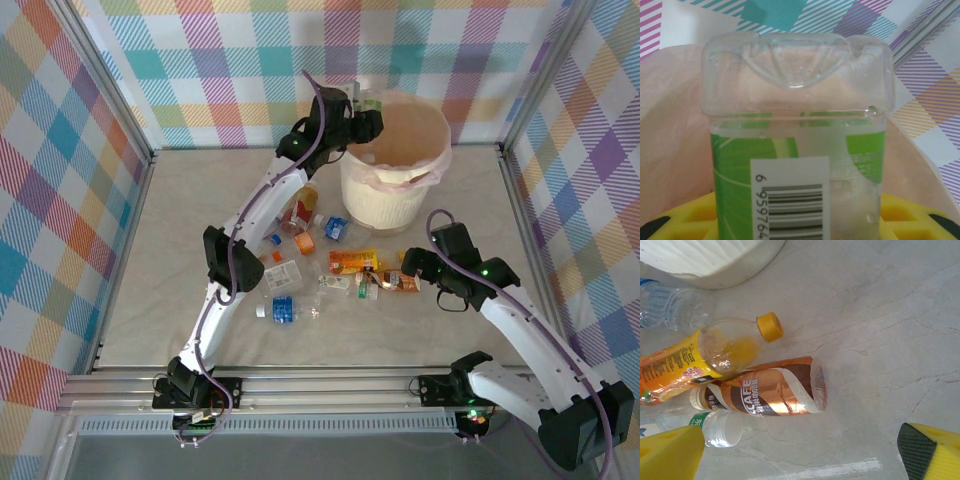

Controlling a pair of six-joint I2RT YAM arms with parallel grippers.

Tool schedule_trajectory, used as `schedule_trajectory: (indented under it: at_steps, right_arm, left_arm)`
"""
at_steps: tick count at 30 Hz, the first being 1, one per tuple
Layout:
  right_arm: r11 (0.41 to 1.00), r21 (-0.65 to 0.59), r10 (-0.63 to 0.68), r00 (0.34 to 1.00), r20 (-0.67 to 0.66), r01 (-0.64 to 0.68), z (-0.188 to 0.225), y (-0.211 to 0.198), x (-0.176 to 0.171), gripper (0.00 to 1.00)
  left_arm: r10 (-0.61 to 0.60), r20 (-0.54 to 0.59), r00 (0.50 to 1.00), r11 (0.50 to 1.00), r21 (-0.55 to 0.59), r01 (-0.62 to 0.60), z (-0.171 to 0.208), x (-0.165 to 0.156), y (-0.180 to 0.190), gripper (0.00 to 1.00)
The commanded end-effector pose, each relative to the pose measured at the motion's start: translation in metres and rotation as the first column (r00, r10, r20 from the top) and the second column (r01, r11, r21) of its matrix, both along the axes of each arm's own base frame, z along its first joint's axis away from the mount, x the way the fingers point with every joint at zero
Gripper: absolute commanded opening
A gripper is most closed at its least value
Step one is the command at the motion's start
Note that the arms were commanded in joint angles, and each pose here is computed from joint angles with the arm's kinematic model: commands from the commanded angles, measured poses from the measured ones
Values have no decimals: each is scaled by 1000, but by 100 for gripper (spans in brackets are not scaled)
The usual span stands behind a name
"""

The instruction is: Put the plastic bottles in the bin

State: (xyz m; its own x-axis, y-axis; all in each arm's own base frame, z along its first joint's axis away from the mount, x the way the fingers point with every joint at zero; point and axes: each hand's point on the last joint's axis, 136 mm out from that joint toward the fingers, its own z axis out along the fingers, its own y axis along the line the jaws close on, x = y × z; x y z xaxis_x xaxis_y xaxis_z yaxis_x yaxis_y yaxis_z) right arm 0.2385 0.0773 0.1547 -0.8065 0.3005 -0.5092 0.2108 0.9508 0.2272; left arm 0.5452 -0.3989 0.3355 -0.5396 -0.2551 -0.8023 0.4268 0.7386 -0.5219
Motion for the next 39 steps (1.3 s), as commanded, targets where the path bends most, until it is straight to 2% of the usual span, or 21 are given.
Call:
schedule_trajectory:
  at_steps: [1, 6, 10, 17, 23, 31, 39]
  right_arm:
    - [1000, 13, -9, 1000, 2, 9, -3, 3, 3, 100]
    - [1000, 3, -7, 1000, -12, 7, -8, 3, 3, 100]
    - [1000, 3, -3, 1000, -11, 3, -9, 3, 4, 100]
    - [1000, -2, 18, 1000, -7, -18, -8, 5, 5, 99]
    - [998, 8, 69, 998, -12, -69, -9, 12, 6, 100]
    - [981, 49, 193, 978, -80, -190, -21, 35, 7, 100]
    - [955, 108, 280, 960, -19, -277, -11, 56, 4, 100]
  left_arm:
    - [-9, -24, 1000, 1000, 8, 9, -20, 6, -6, 51]
    - [7, -22, 1000, 1000, 1, -7, -19, 10, -2, 63]
    - [18, -19, 1000, 1000, -14, -19, -15, 13, 1, 80]
    - [28, 14, 1000, 999, -40, -27, 4, 15, 8, 97]
    - [29, 51, 998, 997, -68, -26, 34, 8, 16, 100]
    - [8, 128, 992, 996, -91, 4, 97, -23, 32, 100]
    - [33, 137, 990, 999, -13, -31, 133, -62, 67, 100]
